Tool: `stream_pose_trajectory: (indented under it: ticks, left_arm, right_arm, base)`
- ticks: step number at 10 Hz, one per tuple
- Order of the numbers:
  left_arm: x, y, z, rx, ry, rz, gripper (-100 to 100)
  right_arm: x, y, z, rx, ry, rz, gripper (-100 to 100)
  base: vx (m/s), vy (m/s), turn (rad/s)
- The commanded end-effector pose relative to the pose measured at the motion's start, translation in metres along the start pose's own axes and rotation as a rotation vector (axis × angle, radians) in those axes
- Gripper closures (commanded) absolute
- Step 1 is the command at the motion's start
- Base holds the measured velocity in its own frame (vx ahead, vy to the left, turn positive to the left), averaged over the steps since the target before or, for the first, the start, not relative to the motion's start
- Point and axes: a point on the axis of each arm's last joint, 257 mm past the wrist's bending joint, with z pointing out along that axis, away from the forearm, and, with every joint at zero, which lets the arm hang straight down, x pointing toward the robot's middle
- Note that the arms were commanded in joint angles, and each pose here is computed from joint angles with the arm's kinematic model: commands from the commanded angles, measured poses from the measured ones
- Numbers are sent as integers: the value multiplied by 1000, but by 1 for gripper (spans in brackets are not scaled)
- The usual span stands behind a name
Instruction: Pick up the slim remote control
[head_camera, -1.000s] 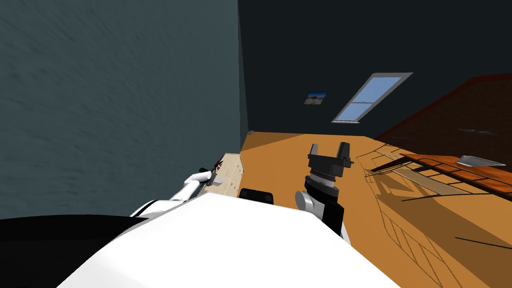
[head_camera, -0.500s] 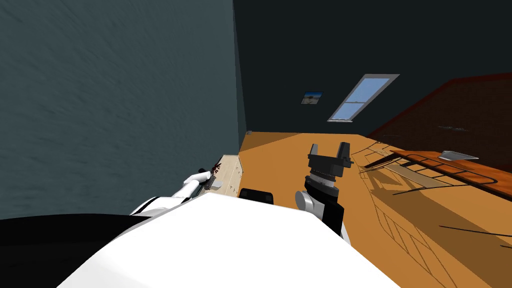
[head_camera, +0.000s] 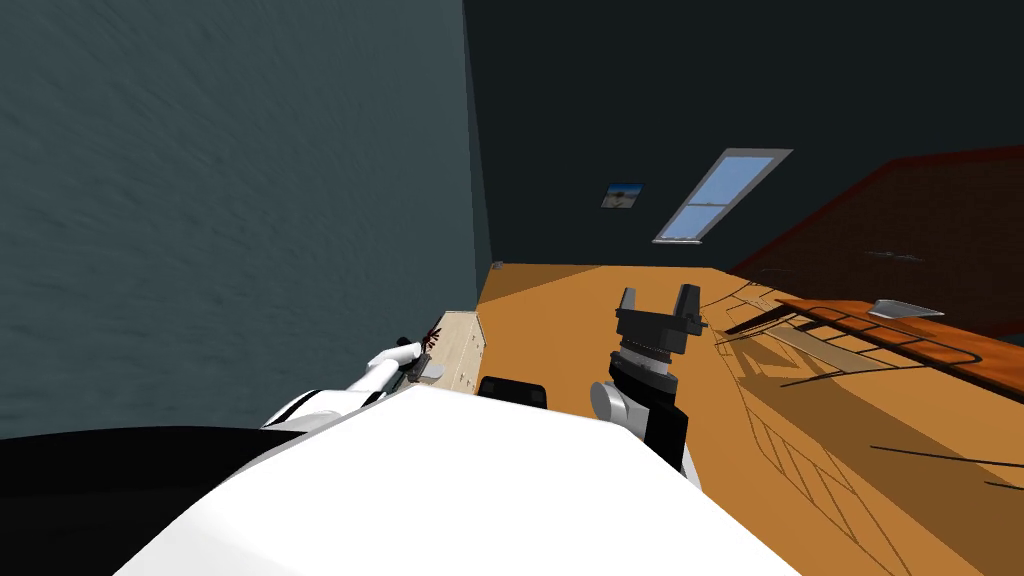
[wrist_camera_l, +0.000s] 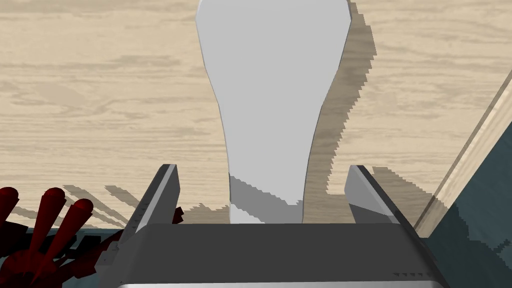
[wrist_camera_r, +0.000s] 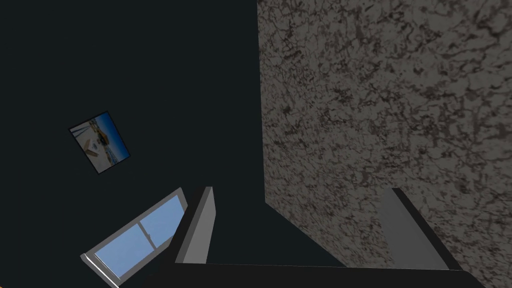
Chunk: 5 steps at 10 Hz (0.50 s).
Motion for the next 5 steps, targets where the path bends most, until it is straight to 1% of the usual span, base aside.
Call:
stream_pose_trajectory:
  ticks: [1, 2, 3, 4, 5]
  left_arm:
    - [0, -14, 1, 29, -5, 20, -100]
    - [-1, -3, 5, 5, -3, 11, -100]
    - [0, -13, 5, 24, -5, 24, -100]
    - [0, -4, 7, 7, -3, 18, -100]
    - [2, -13, 7, 25, -6, 31, -100]
  right_arm:
    - [0, 0, 0, 0, 0, 0, 0]
    - [0, 0, 0, 0, 0, 0, 0]
    - [0, 0, 0, 0, 0, 0, 0]
    - [0, 0, 0, 0, 0, 0, 0]
    - [0, 0, 0, 0, 0, 0, 0]
  base:
    - [25, 1, 105]
    - [23, -2, 32]
    - [22, 3, 50]
    - [17, 2, 26]
    - [16, 2, 59]
